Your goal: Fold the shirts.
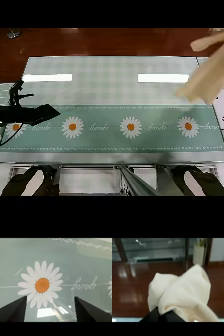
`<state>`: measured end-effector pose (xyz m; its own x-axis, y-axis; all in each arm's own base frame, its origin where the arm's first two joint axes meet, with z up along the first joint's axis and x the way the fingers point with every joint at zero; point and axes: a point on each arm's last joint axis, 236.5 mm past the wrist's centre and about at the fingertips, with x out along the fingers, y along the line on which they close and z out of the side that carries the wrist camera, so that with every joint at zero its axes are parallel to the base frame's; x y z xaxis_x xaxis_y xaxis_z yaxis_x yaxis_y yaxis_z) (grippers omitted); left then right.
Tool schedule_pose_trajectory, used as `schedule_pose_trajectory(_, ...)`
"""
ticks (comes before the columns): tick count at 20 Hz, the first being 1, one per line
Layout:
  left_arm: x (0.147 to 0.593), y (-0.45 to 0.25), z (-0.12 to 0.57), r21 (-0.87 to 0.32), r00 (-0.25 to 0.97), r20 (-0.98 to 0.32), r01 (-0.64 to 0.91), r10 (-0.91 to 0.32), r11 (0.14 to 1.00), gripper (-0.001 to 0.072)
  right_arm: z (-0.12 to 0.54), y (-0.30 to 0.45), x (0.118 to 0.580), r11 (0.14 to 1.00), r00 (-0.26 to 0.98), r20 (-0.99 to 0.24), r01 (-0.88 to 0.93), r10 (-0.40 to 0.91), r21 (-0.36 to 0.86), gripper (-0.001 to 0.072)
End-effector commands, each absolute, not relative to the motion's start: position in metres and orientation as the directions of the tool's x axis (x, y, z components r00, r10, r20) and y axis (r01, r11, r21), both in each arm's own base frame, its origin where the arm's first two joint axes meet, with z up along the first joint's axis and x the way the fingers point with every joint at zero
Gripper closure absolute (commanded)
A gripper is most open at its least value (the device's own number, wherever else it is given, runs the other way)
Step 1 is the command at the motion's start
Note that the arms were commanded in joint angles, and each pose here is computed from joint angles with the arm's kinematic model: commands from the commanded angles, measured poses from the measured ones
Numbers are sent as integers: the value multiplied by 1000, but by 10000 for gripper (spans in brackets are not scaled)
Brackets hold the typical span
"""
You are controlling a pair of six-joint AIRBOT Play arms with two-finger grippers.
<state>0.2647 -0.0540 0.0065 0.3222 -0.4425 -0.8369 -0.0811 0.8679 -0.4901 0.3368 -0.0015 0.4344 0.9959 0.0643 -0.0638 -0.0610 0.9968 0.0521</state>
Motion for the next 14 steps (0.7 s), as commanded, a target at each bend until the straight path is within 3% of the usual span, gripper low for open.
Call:
schedule_pose_trajectory(1,271,-57,11,-498,350,-819,-38,-455,866,5,520,47,287,979,968,151,-198,203,-45,691)
schedule_pose_trajectory(3,274,-56,12,-499,361,-815,-40,-453,866,6,543,68,273,961,938,211,-271,277,-57,691)
schedule_pose_trajectory(5,275,-59,14,-512,368,-806,-39,-464,858,6,535,101,275,919,903,174,-392,394,-46,691)
schedule_pose_trajectory(7,276,-60,15,-516,370,-803,-39,-467,856,5,480,140,296,858,858,-37,-513,512,-15,691)
schedule_pose_trajectory(10,276,-60,15,-516,370,-803,-40,-467,856,6,364,208,326,749,675,-375,-656,635,89,691)
schedule_pose_trajectory(14,277,-59,15,-514,376,-802,-40,-464,857,6,211,300,345,675,451,-585,-699,674,238,691)
